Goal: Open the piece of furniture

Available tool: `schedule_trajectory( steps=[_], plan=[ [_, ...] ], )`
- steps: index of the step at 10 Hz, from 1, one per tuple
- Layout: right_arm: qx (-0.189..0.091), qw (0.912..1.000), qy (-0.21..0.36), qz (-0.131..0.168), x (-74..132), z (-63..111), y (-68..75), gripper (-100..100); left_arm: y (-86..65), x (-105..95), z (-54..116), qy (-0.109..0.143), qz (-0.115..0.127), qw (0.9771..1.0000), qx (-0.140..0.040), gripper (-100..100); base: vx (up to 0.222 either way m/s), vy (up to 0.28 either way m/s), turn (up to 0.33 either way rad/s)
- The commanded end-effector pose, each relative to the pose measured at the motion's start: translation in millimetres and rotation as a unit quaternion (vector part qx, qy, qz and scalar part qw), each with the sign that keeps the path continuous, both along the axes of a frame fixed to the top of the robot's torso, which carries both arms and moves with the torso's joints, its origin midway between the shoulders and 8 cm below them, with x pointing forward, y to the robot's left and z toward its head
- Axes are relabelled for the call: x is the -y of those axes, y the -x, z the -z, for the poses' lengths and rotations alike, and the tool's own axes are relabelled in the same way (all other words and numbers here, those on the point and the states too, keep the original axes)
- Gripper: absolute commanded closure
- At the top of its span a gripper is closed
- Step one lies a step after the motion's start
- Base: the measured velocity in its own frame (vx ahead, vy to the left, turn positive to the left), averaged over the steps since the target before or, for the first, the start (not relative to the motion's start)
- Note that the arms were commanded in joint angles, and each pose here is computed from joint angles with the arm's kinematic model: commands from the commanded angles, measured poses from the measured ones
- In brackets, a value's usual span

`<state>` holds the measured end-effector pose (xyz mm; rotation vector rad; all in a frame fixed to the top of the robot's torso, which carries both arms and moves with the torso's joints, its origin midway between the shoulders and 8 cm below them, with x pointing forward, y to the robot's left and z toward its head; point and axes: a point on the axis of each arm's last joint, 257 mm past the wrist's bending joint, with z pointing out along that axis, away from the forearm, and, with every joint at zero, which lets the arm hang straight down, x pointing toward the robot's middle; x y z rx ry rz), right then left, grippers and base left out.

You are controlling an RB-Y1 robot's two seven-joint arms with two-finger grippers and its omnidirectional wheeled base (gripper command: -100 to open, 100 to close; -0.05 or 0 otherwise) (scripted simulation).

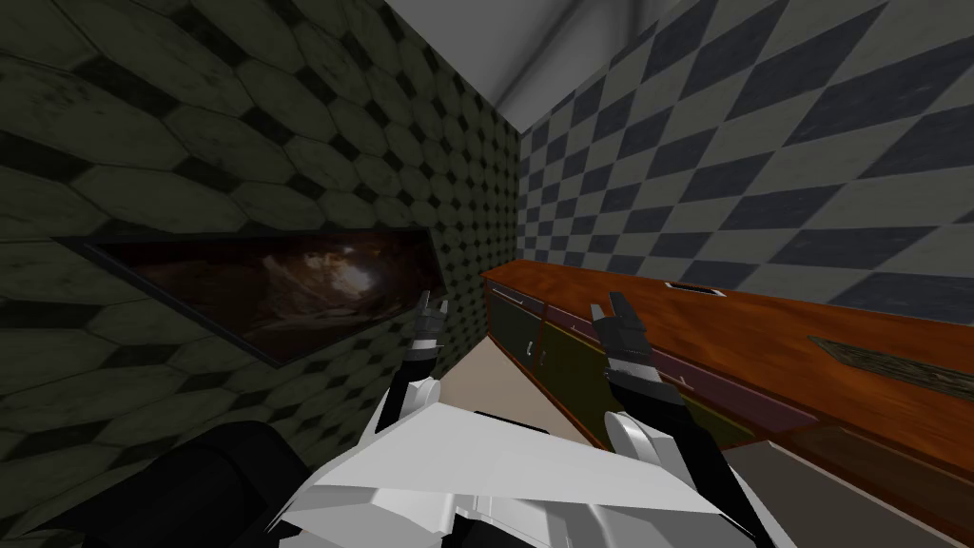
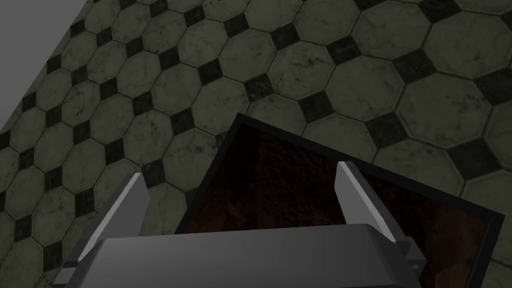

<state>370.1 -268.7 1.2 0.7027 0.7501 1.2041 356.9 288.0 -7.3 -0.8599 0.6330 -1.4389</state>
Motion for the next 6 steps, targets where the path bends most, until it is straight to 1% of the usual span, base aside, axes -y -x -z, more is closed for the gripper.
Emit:
schedule_trajectory(
  steps=[1, 6],
  plan=[
    [0.000, 1.0000, 0.000, 0.000, 0.0, 0.0, 0.0, 0, 0.0, 0.0, 0.0, 0.000, 0.000, 1.0000, 0.000, 0, 0.000, 0.000, 0.000],
    [0.000, 1.0000, 0.000, 0.000, 0.0, -0.1, 0.1, 0, 0.0, 0.0, -0.1, 0.000, 0.000, 1.0000, 0.000, 0, 0.000, 0.000, 0.000]
  ],
)
